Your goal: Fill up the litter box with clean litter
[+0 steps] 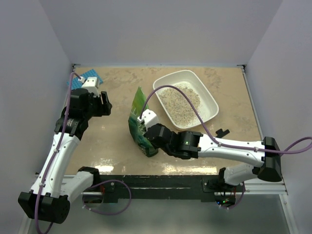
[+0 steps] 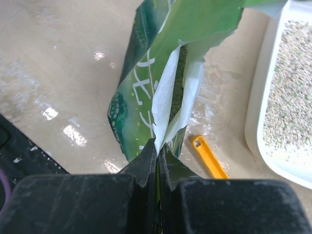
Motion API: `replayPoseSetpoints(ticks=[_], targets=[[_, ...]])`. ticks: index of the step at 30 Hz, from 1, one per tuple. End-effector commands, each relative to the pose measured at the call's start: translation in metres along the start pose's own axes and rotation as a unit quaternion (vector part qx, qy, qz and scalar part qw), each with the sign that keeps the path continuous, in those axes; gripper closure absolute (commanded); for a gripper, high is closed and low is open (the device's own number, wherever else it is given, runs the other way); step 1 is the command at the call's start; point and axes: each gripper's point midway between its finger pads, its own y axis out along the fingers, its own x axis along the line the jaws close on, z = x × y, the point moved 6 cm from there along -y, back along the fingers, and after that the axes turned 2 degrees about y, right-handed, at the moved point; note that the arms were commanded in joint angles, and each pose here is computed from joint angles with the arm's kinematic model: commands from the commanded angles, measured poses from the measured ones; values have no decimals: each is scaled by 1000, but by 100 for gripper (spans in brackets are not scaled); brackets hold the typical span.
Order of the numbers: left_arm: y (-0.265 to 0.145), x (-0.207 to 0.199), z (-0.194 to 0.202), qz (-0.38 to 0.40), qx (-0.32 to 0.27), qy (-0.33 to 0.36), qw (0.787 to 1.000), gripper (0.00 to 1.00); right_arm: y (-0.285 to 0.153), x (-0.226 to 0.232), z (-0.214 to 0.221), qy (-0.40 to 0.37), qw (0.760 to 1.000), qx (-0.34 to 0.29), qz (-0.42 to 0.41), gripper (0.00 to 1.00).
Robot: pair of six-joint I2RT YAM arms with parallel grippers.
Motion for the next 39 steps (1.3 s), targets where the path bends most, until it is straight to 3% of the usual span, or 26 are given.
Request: replayPoseSetpoints(ticks=[1, 2, 3, 5, 11, 13, 16, 17, 20, 39], targets=[[-2, 2, -4, -6, -17, 8, 1000, 36, -7, -20, -38, 59, 991, -73, 94, 100], [-2, 2, -3, -6, -17, 9, 1000, 36, -7, -17, -38, 61, 992, -68, 85, 99], [-2, 2, -3, -6, -16, 8, 1000, 36, -8, -16, -38, 62, 993, -66, 79, 78], [-1, 2, -3, -6, -16, 8, 1000, 36, -14, -11, -45, 71, 994, -68, 53, 65], [-1, 2, -2, -5, -15, 8, 1000, 36, -46, -11, -82, 105, 990, -97, 4, 46], [-1, 2, -1, -4, -15, 8, 1000, 36, -58, -15, -92, 111, 988, -104, 1, 45], [-1, 1, -1, -4, -15, 9, 1000, 36, -67, -15, -100, 115, 988, -105, -9, 58], [0, 2, 0, -5, -14, 8, 1000, 36, -68, -15, -101, 115, 988, -104, -9, 73], [0, 2, -2, -4, -15, 10, 1000, 36, -65, -13, -98, 115, 989, -90, -7, 100], [-2, 0, -1, -2, -15, 10, 1000, 35, -20, 1, -55, 103, 994, -33, 12, 100]])
